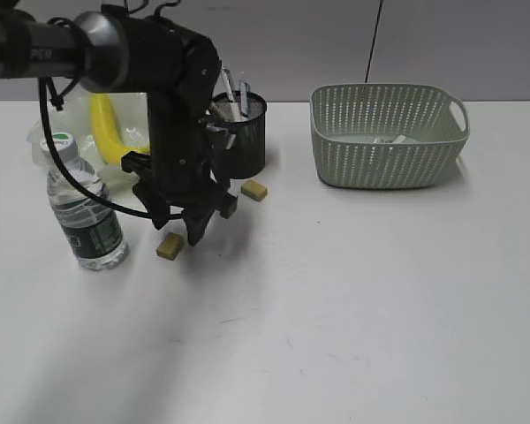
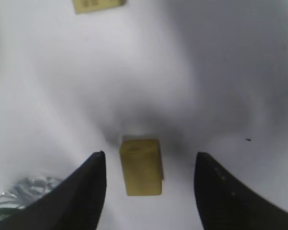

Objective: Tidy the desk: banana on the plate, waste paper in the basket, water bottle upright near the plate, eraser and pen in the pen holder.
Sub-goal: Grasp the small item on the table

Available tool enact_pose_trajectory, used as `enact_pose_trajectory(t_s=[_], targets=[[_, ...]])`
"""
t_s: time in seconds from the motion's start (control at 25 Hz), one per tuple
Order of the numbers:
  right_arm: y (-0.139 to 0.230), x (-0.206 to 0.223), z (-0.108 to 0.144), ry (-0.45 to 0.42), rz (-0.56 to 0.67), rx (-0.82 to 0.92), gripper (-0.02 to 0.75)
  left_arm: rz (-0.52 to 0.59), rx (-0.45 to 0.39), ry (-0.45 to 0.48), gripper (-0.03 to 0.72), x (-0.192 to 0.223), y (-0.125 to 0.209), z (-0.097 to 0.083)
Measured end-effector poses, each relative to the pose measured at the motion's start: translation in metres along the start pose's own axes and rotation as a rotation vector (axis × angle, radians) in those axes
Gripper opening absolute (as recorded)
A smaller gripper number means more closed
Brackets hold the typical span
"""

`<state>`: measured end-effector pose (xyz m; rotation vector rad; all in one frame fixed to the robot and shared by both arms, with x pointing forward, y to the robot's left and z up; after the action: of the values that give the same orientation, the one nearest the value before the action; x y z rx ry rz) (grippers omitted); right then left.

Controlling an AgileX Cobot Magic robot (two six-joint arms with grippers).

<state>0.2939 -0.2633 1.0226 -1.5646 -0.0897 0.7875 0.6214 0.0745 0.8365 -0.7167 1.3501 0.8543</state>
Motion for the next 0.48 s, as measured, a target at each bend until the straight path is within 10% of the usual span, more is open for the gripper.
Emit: enact_pose_trajectory(t_s=[0.48], targets=[[0.0000, 0.0000, 0.0000, 0.000, 0.000, 0.000, 0.418, 0.031, 0.006, -0.012, 0.438, 0.0091, 0.0027, 0.0010]])
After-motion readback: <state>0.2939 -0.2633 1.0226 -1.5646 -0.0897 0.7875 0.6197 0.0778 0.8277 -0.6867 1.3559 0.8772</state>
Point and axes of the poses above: a point on each arm's last joint axis where the gripper is mounted, x pointing out along that axis toward the gripper, z along the wrist's bending axis when the last joint is at zero, y = z × x, the point moved 8 cm from there along x, pointing out along that axis toward the gripper, and after that the axes turned 5 degrees about x, right-handed, at the moved point
